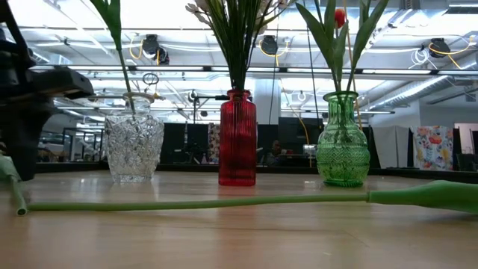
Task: Sort flowers into vase by color
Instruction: Put the left white tulip into the transparent vase
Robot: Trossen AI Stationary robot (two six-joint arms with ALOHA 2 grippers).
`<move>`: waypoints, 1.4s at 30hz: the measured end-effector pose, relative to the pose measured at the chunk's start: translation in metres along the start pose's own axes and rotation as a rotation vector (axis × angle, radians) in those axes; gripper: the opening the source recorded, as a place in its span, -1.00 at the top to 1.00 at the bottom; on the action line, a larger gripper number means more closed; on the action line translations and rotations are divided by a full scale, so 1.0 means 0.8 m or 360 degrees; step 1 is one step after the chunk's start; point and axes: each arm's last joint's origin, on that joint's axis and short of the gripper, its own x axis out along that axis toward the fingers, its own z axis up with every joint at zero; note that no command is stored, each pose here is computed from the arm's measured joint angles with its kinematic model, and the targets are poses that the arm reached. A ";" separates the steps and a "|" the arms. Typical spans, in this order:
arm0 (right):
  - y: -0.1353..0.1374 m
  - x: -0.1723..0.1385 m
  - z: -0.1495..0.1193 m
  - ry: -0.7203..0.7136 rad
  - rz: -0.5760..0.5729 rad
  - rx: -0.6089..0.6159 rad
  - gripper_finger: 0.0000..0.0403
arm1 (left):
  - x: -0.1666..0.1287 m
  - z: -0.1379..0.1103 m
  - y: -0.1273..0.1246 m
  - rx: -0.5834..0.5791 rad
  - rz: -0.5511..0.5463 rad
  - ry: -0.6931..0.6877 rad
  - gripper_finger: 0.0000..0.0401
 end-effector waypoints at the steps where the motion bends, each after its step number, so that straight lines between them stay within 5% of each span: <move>1: 0.000 0.000 0.000 0.0000 0.0000 -0.0004 -0.28 | 0.000 0.000 0.000 -0.0037 0.0000 -0.0006 0.27; 19: 0.000 0.000 0.000 -0.0005 0.0004 0.0004 -0.28 | 0.007 0.013 0.007 -0.0086 0.0109 -0.0041 0.30; 29: 0.000 0.000 0.001 -0.0006 0.0004 0.0000 -0.28 | 0.008 0.014 0.009 0.0023 0.0132 -0.0051 0.93; 42: 0.000 0.000 0.001 -0.0006 0.0004 0.0000 -0.28 | 0.001 0.005 0.010 0.0334 0.0063 -0.0067 0.98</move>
